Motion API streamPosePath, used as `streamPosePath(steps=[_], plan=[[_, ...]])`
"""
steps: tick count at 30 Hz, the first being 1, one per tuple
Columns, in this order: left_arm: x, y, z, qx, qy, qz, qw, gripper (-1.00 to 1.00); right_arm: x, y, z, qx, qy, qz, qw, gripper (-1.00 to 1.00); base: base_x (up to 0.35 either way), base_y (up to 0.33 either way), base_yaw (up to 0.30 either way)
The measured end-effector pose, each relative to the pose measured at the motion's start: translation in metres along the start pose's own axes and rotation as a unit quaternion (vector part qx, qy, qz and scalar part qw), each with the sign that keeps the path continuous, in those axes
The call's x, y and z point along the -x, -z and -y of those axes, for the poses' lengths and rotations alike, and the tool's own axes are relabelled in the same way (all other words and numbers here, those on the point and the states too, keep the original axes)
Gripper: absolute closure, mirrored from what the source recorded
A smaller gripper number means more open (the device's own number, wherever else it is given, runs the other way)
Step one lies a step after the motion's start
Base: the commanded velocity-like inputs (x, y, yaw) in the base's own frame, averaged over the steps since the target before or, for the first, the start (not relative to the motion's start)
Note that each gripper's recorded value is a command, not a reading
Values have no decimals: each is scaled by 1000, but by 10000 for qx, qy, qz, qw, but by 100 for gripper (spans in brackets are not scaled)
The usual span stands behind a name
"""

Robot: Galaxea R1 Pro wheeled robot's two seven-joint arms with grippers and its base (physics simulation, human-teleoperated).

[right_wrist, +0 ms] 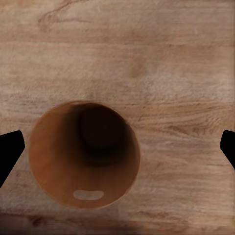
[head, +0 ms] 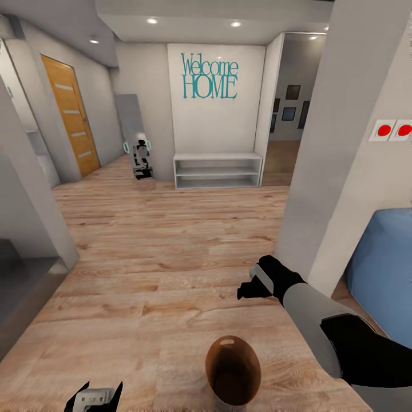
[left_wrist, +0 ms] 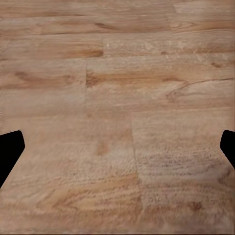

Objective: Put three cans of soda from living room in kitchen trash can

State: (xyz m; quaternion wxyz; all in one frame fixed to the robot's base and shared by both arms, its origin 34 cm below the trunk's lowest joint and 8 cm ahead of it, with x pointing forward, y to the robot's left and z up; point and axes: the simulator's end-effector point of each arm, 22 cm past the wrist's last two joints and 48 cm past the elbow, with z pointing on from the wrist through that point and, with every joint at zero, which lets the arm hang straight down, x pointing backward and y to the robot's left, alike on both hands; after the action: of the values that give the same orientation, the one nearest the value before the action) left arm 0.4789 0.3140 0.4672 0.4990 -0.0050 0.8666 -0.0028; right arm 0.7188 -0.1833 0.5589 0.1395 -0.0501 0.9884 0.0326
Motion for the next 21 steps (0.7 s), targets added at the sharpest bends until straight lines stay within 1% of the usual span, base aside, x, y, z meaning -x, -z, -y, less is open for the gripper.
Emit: streamPosePath(steps=[5, 8, 15, 21], plan=[[-1, 0, -1, 7, -3, -10, 10000, -100, 0, 0, 0, 1, 1, 1, 10000, -100, -251, 0, 0], [0, 0, -1, 9, 1, 0, 10000, -100, 0, 0, 0, -2, 4, -5, 10000, -100, -152, 0, 0], [2, 0, 0, -4, 5, 25, 10000, -100, 0, 0, 0, -2, 8, -3, 10000, -100, -48, 0, 0], [2, 0, 1, -7, 6, 30, 10000, -100, 3, 0, 0, -2, 12, 68, 10000, -100, -10, 0, 0]])
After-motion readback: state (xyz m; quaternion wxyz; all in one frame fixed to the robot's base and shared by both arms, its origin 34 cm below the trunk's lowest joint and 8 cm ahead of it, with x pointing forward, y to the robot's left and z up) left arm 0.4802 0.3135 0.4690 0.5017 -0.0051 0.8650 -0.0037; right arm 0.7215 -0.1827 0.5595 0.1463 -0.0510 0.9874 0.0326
